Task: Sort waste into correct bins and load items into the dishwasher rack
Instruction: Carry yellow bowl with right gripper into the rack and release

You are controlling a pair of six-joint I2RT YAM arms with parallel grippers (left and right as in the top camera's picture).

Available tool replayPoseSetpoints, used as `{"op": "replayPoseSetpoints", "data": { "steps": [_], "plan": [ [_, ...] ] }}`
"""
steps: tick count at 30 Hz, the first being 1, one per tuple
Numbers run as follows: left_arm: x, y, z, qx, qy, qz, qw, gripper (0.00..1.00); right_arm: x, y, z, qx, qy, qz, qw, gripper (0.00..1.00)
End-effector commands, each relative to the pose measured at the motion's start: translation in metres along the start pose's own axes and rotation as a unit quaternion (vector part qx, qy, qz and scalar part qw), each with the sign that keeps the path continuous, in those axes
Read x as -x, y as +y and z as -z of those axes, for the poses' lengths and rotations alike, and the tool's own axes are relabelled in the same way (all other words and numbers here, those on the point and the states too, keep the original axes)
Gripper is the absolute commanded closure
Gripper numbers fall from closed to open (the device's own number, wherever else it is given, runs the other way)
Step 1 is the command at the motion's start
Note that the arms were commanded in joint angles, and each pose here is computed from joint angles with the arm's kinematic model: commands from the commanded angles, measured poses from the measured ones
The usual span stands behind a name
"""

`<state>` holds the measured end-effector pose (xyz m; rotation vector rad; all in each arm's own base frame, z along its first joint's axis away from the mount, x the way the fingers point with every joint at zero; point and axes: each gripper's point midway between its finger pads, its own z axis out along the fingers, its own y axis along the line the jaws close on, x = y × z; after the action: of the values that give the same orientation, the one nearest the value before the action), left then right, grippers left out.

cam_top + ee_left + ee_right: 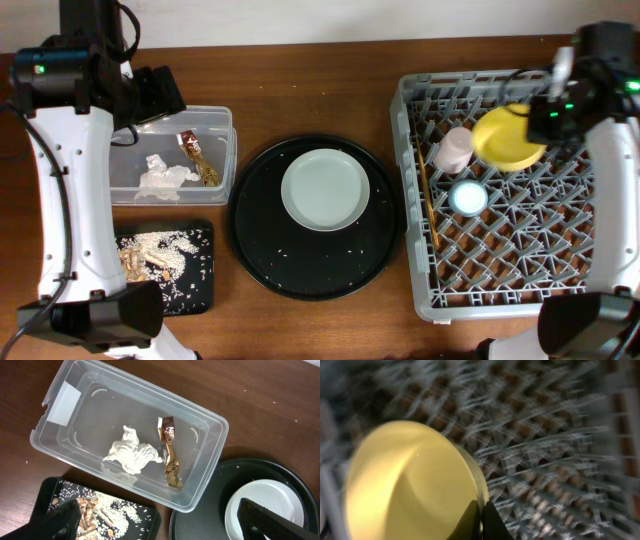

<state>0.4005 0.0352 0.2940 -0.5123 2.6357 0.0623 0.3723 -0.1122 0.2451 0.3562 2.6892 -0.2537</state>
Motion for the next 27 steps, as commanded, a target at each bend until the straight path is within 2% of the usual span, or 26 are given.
{"op": "replayPoseSetpoints", "data": {
  "steps": [1, 4, 6, 7, 11, 14, 20, 23, 25, 27],
  "plan": [
    [0.001, 0.003, -0.001, 0.006, 0.0, 0.005, 1.0, 0.0, 0.008, -0.069, 0.007, -0.112, -0.025, -0.065, 0.991, 0.96],
    [0.001, 0.003, -0.001, 0.006, 0.0, 0.005, 1.0, 0.0, 0.016, -0.14, 0.032, -0.302, -0.053, -0.096, 0.947, 0.96],
    [0.001, 0.003, -0.001, 0.006, 0.0, 0.005, 1.0, 0.0, 0.023, -0.157, 0.042, -0.362, -0.071, -0.111, 0.923, 0.96],
    [0.001, 0.003, -0.001, 0.006, 0.0, 0.005, 1.0, 0.0, 0.026, -0.17, 0.046, -0.412, -0.073, -0.118, 0.9, 0.96],
    [0.001, 0.003, -0.001, 0.006, 0.0, 0.005, 1.0, 0.0, 0.014, -0.177, 0.008, -0.467, 0.006, -0.071, 0.881, 0.96],
    [0.001, 0.003, -0.001, 0.006, 0.0, 0.005, 1.0, 0.0, 0.012, -0.156, -0.033, -0.458, 0.052, -0.004, 0.887, 0.96],
    [0.001, 0.003, -0.001, 0.006, 0.0, 0.005, 1.0, 0.0, 0.023, -0.058, -0.096, -0.387, 0.067, 0.12, 0.912, 0.96],
    [0.001, 0.003, -0.001, 0.006, 0.0, 0.005, 1.0, 0.0, 0.02, -0.018, -0.11, -0.34, 0.065, 0.151, 0.926, 0.95],
    [0.001, 0.003, -0.001, 0.006, 0.0, 0.005, 1.0, 0.0, 0.019, 0.009, -0.113, -0.31, 0.057, 0.168, 0.934, 0.88],
    [0.001, 0.003, -0.001, 0.006, 0.0, 0.005, 1.0, 0.0, 0.02, 0.029, -0.112, -0.298, 0.048, 0.185, 0.935, 0.87]
  ]
}}
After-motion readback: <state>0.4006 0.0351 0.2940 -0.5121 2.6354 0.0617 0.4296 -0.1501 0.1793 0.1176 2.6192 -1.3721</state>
